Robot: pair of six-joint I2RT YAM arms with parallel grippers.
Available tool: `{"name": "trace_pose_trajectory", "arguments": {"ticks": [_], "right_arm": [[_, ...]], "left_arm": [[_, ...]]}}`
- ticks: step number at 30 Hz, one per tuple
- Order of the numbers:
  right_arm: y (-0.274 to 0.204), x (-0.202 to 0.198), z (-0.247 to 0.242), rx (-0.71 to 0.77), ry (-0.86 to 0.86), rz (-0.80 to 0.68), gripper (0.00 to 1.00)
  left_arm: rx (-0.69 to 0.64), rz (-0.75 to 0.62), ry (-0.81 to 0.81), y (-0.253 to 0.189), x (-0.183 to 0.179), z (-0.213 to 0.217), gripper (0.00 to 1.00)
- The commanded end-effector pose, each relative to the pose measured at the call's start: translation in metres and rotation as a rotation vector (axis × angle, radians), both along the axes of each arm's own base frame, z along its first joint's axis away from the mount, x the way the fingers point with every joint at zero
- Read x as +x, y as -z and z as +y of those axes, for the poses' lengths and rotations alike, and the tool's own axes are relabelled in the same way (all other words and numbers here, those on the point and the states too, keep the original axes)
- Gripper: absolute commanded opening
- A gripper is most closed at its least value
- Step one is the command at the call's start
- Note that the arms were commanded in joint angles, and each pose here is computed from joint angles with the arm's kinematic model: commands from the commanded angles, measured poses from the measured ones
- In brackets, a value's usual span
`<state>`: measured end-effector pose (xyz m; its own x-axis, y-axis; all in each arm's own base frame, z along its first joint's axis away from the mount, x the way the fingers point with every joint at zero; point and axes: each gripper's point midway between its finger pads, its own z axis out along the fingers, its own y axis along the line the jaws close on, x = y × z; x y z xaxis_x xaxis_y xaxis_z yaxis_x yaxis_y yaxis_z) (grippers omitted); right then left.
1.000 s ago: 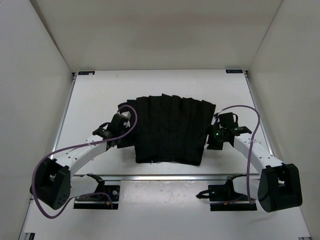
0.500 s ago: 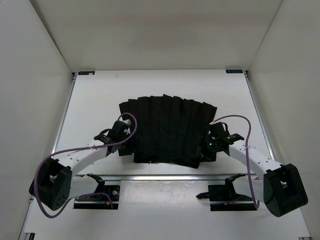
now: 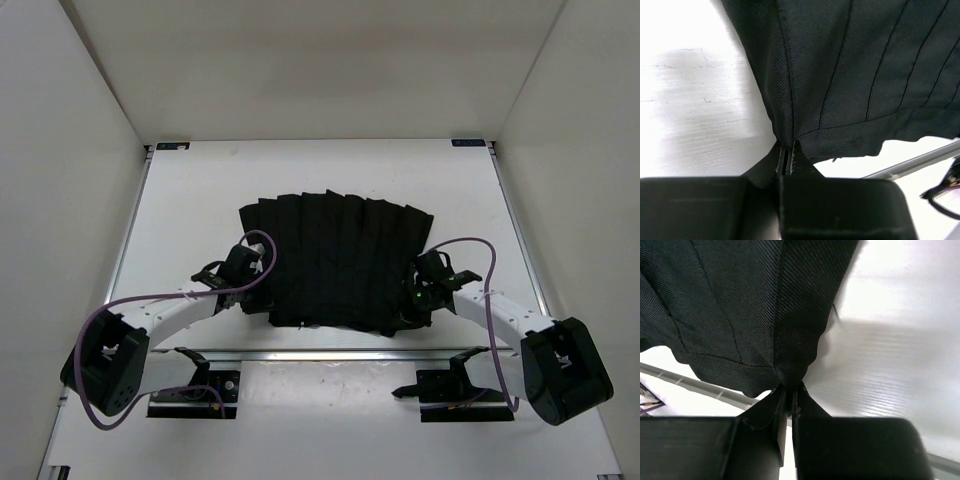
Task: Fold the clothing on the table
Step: Flatten the skirt out
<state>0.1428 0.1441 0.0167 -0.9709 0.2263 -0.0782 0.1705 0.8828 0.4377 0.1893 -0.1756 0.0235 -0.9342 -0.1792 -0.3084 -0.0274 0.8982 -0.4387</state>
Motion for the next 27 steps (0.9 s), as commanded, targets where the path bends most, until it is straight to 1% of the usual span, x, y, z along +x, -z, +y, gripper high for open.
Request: {"name": "trace_pose_trajectory", "arguments": {"ticks": [1, 5, 6, 10, 12, 13, 14, 15, 16, 17, 18, 19, 20, 21, 22, 23, 24, 25, 26, 27], "right_arm": [[-0.008, 0.016, 0.004, 0.003, 0.000, -0.053, 0.00], [-0.013, 0.020, -0.002, 0.015, 0.006, -0.076, 0.00], [-0.021, 0.027, -0.003, 0.021, 0.016, -0.106, 0.00], [-0.051, 0.056, -0.008, 0.048, 0.038, -0.220, 0.00], [-0.069, 0.079, -0.010, 0.056, 0.037, -0.286, 0.00], [-0.076, 0.094, -0.012, 0.047, 0.042, -0.304, 0.00], [-0.077, 0.103, -0.015, 0.033, 0.033, -0.312, 0.00], [-0.094, 0.125, -0.019, 0.020, 0.027, -0.376, 0.00], [-0.110, 0.149, -0.019, 0.008, 0.010, -0.433, 0.00], [-0.127, 0.176, -0.022, 0.003, 0.003, -0.480, 0.00], [-0.135, 0.193, -0.030, -0.008, 0.010, -0.506, 0.00], [-0.162, 0.225, -0.032, -0.016, -0.003, -0.566, 0.00], [-0.189, 0.257, -0.035, -0.014, -0.002, -0.614, 0.00], [-0.203, 0.273, -0.039, -0.022, -0.008, -0.649, 0.00], [-0.244, 0.300, -0.039, -0.024, -0.016, -0.737, 0.00], [-0.283, 0.322, -0.038, -0.030, -0.023, -0.825, 0.00], [-0.316, 0.338, -0.037, -0.035, -0.017, -0.896, 0.00], [-0.339, 0.344, -0.037, -0.031, -0.021, -0.951, 0.00], [-0.373, 0.347, -0.035, -0.021, -0.017, -1.024, 0.00], [-0.387, 0.348, -0.032, -0.014, -0.032, -1.060, 0.00]], "left_arm": [[-0.012, -0.045, 0.021, -0.011, 0.006, -0.005, 0.00], [-0.003, -0.046, 0.011, -0.009, 0.001, 0.000, 0.00], [0.011, -0.039, 0.011, -0.008, -0.001, 0.002, 0.00], [0.023, -0.082, 0.024, -0.020, 0.011, -0.001, 0.00], [0.022, -0.120, 0.035, -0.032, 0.025, -0.002, 0.00], [0.018, -0.156, 0.045, -0.041, 0.039, -0.003, 0.00], [0.009, -0.186, 0.039, -0.053, 0.056, -0.006, 0.00], [0.004, -0.236, 0.036, -0.070, 0.080, -0.007, 0.00], [0.016, -0.267, 0.056, -0.076, 0.093, -0.006, 0.00], [0.037, -0.312, 0.054, -0.092, 0.122, -0.004, 0.00], [0.029, -0.392, 0.032, -0.125, 0.156, -0.004, 0.00], [0.071, -0.368, 0.038, -0.121, 0.175, 0.003, 0.00], [0.082, -0.400, 0.043, -0.146, 0.209, -0.001, 0.00], [0.063, -0.477, 0.031, -0.184, 0.250, -0.005, 0.00], [0.065, -0.548, 0.028, -0.222, 0.281, -0.005, 0.00], [0.066, -0.566, 0.034, -0.238, 0.288, -0.005, 0.00], [0.057, -0.657, 0.025, -0.281, 0.306, -0.005, 0.00], [0.056, -0.698, -0.005, -0.301, 0.316, -0.002, 0.00], [0.031, -0.793, -0.023, -0.342, 0.320, -0.001, 0.00], [0.010, -0.843, -0.037, -0.366, 0.313, 0.005, 0.00]]}}
